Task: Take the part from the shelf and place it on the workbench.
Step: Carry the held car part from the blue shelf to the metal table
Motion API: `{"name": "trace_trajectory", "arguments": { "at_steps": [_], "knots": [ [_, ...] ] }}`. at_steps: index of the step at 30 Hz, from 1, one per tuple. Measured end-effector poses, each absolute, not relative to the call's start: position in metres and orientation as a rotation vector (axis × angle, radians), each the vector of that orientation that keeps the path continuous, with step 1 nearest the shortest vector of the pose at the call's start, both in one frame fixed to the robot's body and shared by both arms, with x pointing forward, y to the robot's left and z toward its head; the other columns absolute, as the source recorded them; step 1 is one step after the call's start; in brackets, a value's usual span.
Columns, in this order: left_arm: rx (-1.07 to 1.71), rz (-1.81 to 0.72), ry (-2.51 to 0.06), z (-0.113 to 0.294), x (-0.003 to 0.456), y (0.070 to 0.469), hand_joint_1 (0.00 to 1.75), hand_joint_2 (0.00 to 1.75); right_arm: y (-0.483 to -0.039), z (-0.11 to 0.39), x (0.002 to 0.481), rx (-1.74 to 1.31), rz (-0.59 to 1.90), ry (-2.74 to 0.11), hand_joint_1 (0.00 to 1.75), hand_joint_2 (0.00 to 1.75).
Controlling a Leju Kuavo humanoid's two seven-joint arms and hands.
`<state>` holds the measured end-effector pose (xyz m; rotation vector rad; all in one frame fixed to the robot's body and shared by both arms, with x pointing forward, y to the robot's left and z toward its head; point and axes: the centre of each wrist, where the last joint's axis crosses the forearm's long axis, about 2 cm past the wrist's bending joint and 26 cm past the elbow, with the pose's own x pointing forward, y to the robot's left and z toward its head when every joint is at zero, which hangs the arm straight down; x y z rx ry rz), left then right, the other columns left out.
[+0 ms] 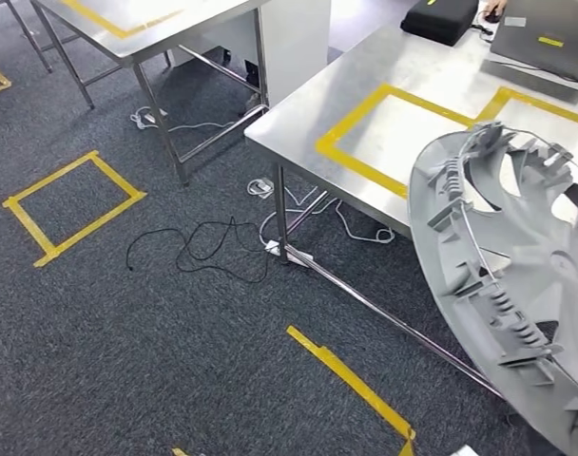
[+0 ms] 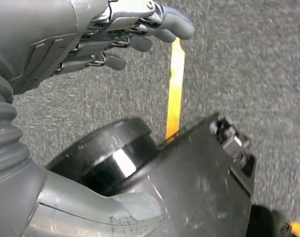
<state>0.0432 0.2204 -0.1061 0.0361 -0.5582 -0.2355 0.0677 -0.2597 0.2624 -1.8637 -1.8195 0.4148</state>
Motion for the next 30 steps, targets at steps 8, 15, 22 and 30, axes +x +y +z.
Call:
{"name": "trace_trajectory", "arguments": {
  "at_steps": [8,15,22,30],
  "knots": [
    [0.031,-0.234,-0.558,-0.1058,0.0429,0.2179,0.0,1.75,-0.2596,0.2619,0.0679,-1.862,0.416,-1.819,1.75,1.75],
    [0.032,-0.233,-0.555,-0.1056,0.0448,0.2178,0.0,1.75,-0.2594,0.2613,0.0679,-1.859,0.421,-1.819,1.75,1.75],
    [0.033,-0.233,-0.553,-0.1056,0.0448,0.2179,0.0,1.75,-0.259,0.2614,0.068,-1.858,0.42,-1.822,1.75,1.75],
    [0.036,-0.234,-0.547,-0.1061,0.043,0.2201,0.0,1.75,-0.2582,0.2613,0.0685,-1.853,0.418,-1.826,1.75,1.75]
  ]
}}
